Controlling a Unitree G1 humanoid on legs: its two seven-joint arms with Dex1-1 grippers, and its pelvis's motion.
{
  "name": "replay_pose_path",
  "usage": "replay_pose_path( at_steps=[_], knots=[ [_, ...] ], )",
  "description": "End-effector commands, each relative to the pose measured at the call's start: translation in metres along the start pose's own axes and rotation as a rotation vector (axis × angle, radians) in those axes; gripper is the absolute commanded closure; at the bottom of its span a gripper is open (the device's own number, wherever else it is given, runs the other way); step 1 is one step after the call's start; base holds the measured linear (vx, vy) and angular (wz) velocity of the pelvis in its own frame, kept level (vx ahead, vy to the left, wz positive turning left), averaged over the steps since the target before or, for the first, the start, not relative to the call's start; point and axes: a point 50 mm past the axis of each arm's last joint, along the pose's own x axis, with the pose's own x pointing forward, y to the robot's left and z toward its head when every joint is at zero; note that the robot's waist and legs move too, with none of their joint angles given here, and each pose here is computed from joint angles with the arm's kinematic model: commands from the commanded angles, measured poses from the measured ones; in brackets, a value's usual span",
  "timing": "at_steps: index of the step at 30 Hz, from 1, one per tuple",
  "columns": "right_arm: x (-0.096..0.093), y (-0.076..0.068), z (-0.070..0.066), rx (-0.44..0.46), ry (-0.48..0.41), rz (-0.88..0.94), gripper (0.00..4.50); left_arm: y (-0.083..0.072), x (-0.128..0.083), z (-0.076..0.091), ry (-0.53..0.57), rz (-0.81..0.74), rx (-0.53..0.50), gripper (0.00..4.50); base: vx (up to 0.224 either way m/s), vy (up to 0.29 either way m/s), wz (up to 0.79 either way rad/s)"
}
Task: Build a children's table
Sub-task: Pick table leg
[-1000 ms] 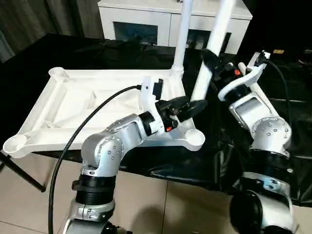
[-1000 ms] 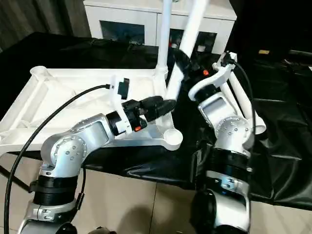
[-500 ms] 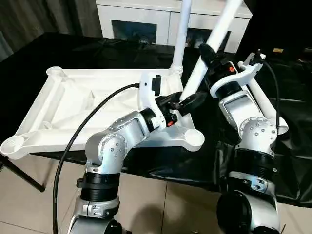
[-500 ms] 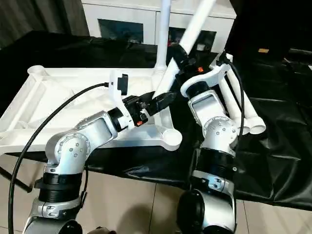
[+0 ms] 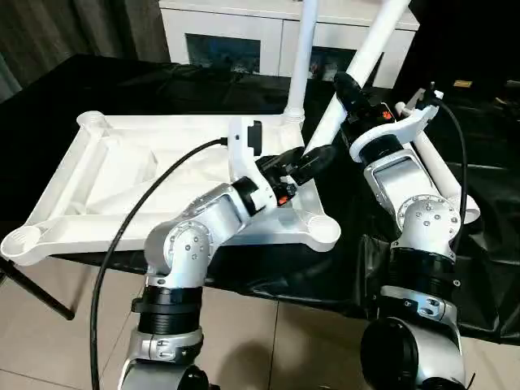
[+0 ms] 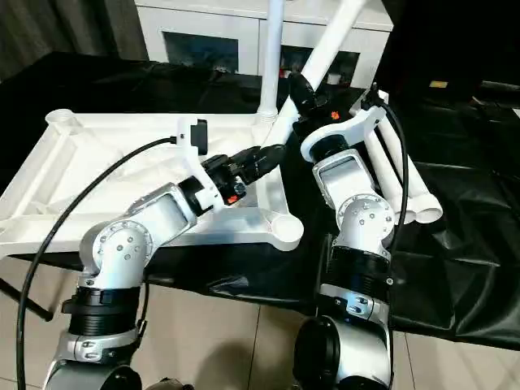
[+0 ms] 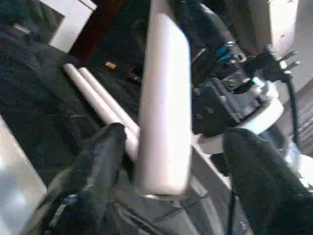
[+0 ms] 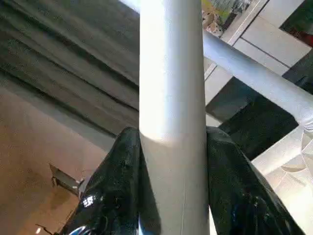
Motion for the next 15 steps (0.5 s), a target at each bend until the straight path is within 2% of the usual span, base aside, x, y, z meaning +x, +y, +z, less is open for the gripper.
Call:
replay_pose_path(
  at_steps=[1,15],
  knots=[
    [0.0048,0.0116,-0.0073,0.035,-0.003,0.036,3.11,-0.0076,0.0035,0.0018,-0.007,-0.050,-0.005,1.50,0.000,0.000,0.00],
    [0.0068,0.0148,-0.0162,0.071,0.005,0.032,3.11,-0.0104,0.0070,-0.0007,0.007,-0.070,-0.004,2.58,0.000,0.000,0.00]
  ],
)
